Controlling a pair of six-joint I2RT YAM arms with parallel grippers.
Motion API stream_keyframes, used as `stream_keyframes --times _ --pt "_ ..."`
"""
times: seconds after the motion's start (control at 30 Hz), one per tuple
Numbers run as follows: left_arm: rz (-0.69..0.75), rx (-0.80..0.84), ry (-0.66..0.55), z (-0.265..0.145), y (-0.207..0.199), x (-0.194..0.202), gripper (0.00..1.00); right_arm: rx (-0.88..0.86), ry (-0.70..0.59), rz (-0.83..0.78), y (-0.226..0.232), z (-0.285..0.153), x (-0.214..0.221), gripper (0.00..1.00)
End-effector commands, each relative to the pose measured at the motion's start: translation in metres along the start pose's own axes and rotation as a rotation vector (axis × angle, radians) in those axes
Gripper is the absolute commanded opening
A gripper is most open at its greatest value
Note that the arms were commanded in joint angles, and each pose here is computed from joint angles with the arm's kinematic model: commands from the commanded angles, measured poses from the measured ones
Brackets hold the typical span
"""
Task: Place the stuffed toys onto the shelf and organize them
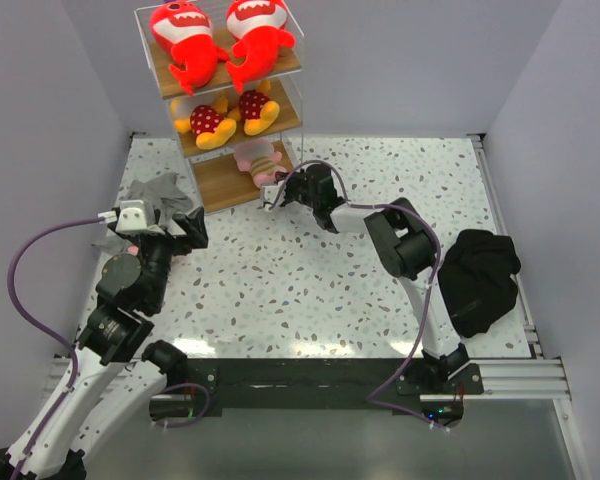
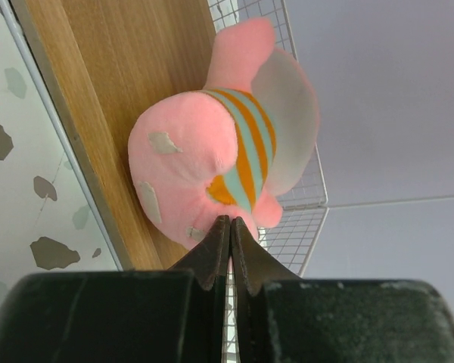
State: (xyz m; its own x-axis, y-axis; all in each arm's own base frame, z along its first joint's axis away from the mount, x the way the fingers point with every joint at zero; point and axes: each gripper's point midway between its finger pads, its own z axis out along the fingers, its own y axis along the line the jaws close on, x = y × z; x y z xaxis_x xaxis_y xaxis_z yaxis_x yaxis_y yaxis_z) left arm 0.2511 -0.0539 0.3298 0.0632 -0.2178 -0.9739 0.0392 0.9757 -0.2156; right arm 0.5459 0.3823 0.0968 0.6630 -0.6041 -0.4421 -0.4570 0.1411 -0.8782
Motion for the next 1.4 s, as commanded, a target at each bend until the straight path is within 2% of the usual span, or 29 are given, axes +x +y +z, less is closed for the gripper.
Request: stream_keyframes --times 0.0,0.07,0.1,0.13,0.17,0.3,0.33,0.37,0.5,0.57,0.6,0.67,0.7,0.73,0.77,0.8,0.83,0.93,1.07,1.13,1.23,1.37 --pt "-0.01 -0.03 -0.004 0.003 0.004 0.003 1.0 0.08 -0.004 0.021 -0.029 0.001 -0.006 0.0" --pt "-0.006 -0.041 0.003 0.004 0.006 0.005 1.0 0.125 -0.028 0.058 -0.035 -0.004 -0.013 0.0" --pt "-0.006 -0.063 0.002 0.005 0.009 0.005 1.0 0.152 -0.044 0.085 -0.04 -0.008 -0.016 0.23" --pt "-0.007 -0.076 0.006 0.006 0.011 0.007 1.0 0.168 -0.072 0.148 -0.041 -0.011 -0.023 0.35" --pt "-0.008 -0.094 0.016 0.009 0.013 0.011 1.0 0.184 -0.095 0.158 -0.048 -0.019 -0.033 0.41" --pt "-0.031 -0.29 0.051 0.014 0.04 0.024 1.0 0.198 -0.166 0.228 -0.063 -0.041 -0.064 0.46" --pt "-0.031 -0.321 0.062 0.015 0.044 0.026 1.0 0.198 -0.186 0.278 -0.058 -0.048 -0.071 0.5" --pt "-0.043 -0.354 0.089 0.017 0.047 0.033 1.0 0.23 -0.212 0.287 -0.074 -0.059 -0.085 0.52" --pt "-0.095 -0.388 0.126 0.022 0.053 0.051 1.0 0.321 -0.196 0.439 -0.078 -0.091 -0.112 0.53" --pt "-0.133 -0.424 0.159 0.025 0.059 0.063 0.99 0.321 -0.164 0.519 -0.062 -0.102 -0.125 0.53" --pt "-0.14 -0.443 0.172 0.027 0.062 0.066 0.99 0.336 -0.2 0.586 -0.07 -0.114 -0.147 0.53" --pt "-0.153 -0.53 0.214 0.028 0.072 0.078 0.98 0.306 -0.169 0.677 -0.05 -0.127 -0.153 0.51" --pt "-0.156 -0.566 0.222 0.029 0.076 0.08 0.97 0.31 -0.208 0.751 -0.058 -0.141 -0.173 0.5" --pt "-0.194 -0.613 0.224 0.034 0.077 0.081 0.96 0.268 -0.168 0.805 -0.038 -0.147 -0.171 0.48" --pt "-0.168 -0.691 0.243 0.027 0.089 0.087 0.93 0.272 -0.157 0.856 -0.036 -0.156 -0.173 0.45" --pt "-0.167 -0.734 0.252 0.027 0.094 0.089 0.92 0.261 -0.193 0.959 -0.04 -0.168 -0.19 0.44" --pt "-0.162 -0.798 0.285 0.026 0.098 0.097 0.91 0.224 -0.131 1.022 -0.023 -0.174 -0.184 0.44" --pt "-0.091 -0.924 0.295 0.031 0.117 0.104 0.88 0.13 -0.052 1.214 -0.002 -0.193 -0.193 0.45" --pt "-0.11 -0.938 0.421 0.053 0.14 0.132 0.86 0.02 0.01 1.288 0.015 -0.212 -0.203 0.47" --pt "-0.057 -0.939 0.477 0.063 0.147 0.144 0.84 -0.021 0.043 1.306 0.023 -0.222 -0.206 0.47" --pt "0.007 -0.987 0.538 0.063 0.16 0.155 0.82 -0.019 0.013 1.32 0.016 -0.239 -0.213 0.47" --pt "0.052 -0.941 0.595 0.07 0.159 0.168 0.8 0.006 -0.048 1.327 0.007 -0.254 -0.221 0.47"
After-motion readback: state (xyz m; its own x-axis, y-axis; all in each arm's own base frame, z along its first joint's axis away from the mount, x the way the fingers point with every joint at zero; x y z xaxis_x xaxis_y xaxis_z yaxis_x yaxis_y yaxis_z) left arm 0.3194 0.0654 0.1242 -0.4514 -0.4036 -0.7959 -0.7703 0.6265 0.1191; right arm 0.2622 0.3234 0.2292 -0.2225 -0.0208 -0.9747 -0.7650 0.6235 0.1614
